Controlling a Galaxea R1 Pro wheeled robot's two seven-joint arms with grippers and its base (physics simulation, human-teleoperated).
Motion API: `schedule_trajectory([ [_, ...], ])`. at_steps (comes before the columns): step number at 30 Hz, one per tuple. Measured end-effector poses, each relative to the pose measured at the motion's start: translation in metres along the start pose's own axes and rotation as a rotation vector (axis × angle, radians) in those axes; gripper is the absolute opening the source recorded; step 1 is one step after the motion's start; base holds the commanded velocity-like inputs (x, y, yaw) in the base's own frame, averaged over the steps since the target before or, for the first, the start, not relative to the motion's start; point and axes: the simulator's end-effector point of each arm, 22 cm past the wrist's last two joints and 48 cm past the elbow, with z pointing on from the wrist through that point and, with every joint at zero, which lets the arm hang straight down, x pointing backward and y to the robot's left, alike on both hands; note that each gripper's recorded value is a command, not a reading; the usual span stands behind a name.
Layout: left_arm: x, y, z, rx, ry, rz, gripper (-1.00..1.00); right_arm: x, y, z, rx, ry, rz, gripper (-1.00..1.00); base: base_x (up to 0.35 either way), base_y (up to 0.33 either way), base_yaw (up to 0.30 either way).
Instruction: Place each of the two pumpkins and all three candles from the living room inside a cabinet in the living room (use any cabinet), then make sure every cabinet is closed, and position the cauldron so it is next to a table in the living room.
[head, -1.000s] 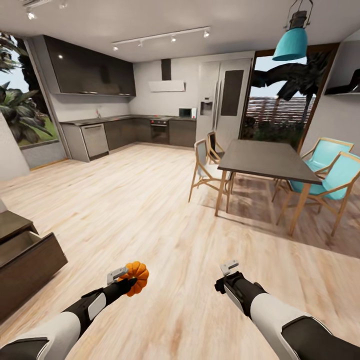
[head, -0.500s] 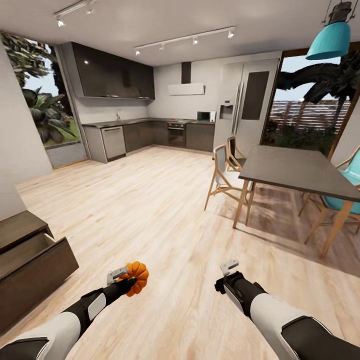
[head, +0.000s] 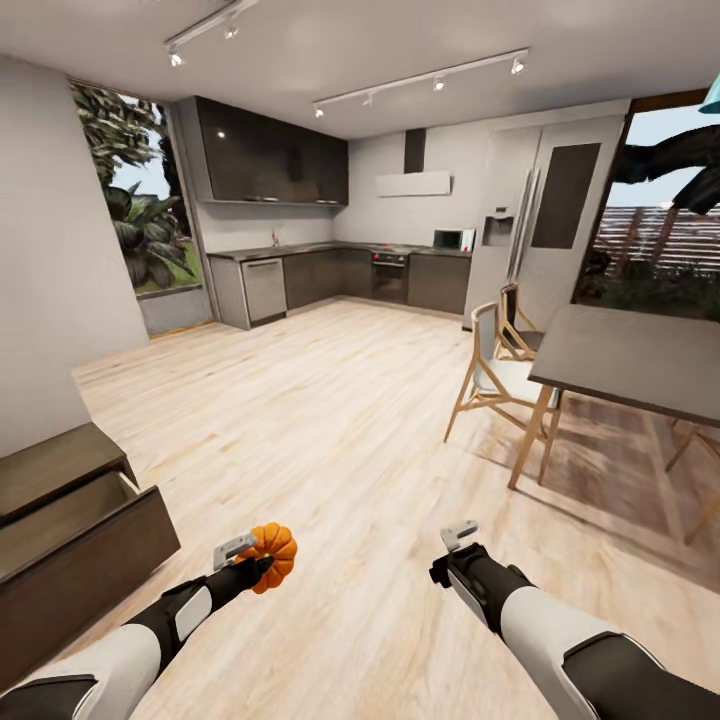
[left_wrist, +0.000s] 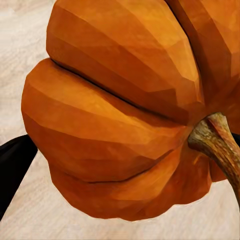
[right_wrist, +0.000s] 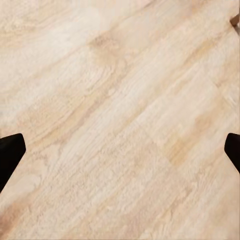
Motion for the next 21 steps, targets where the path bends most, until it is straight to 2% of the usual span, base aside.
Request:
schedule_trajectory([
  [21,-0.0071,-0.0051,-0.0042,0.007,-0.014,0.005,-1.00,-0.0076,-0.0028,-0.0065,0.007,-0.017,0.000,1.00,0.336,0.000,0.249],
])
